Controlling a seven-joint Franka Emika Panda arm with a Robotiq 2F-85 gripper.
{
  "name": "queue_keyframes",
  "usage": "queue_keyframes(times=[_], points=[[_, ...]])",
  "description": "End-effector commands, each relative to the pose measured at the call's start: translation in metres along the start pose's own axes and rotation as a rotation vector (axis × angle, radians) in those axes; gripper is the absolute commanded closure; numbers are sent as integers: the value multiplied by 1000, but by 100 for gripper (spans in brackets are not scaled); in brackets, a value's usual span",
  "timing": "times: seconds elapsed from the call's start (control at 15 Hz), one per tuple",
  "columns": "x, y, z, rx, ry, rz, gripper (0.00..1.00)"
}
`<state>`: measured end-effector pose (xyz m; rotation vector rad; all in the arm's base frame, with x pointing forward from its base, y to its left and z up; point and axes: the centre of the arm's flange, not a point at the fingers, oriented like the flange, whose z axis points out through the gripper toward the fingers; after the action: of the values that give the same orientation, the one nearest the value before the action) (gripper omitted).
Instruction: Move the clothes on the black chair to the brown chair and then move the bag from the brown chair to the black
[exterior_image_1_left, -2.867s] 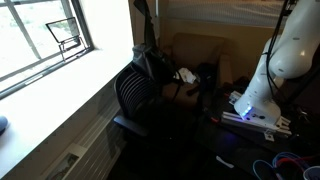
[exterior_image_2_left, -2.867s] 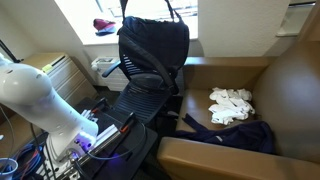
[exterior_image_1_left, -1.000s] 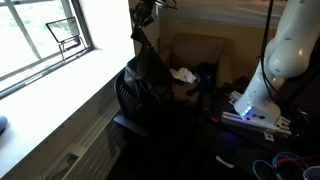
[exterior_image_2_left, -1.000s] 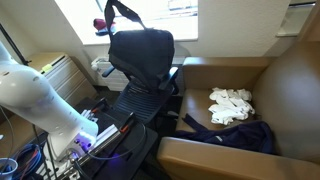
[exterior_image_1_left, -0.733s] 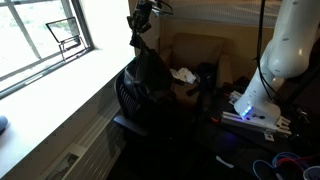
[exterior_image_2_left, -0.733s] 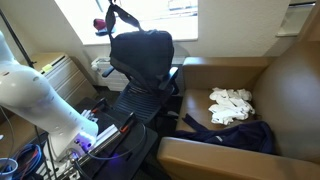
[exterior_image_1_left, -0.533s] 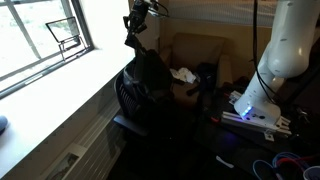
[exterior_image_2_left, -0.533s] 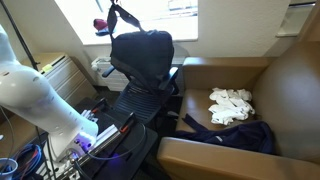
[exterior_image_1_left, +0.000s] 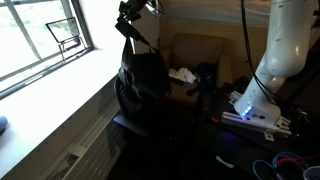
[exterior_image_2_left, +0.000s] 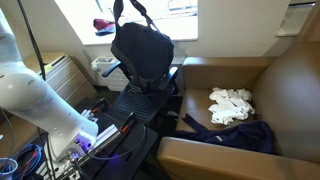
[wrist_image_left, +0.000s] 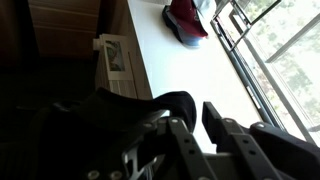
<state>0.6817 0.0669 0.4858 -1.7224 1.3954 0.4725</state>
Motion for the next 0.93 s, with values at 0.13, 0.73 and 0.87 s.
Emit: queue_keyframes(times=[0.13,0.73,0.87], points=[[-1,0,2,-2,-1,-2,68],[7,13,24,-116,53,124,70],[4,14,24,-91,2,94,86]])
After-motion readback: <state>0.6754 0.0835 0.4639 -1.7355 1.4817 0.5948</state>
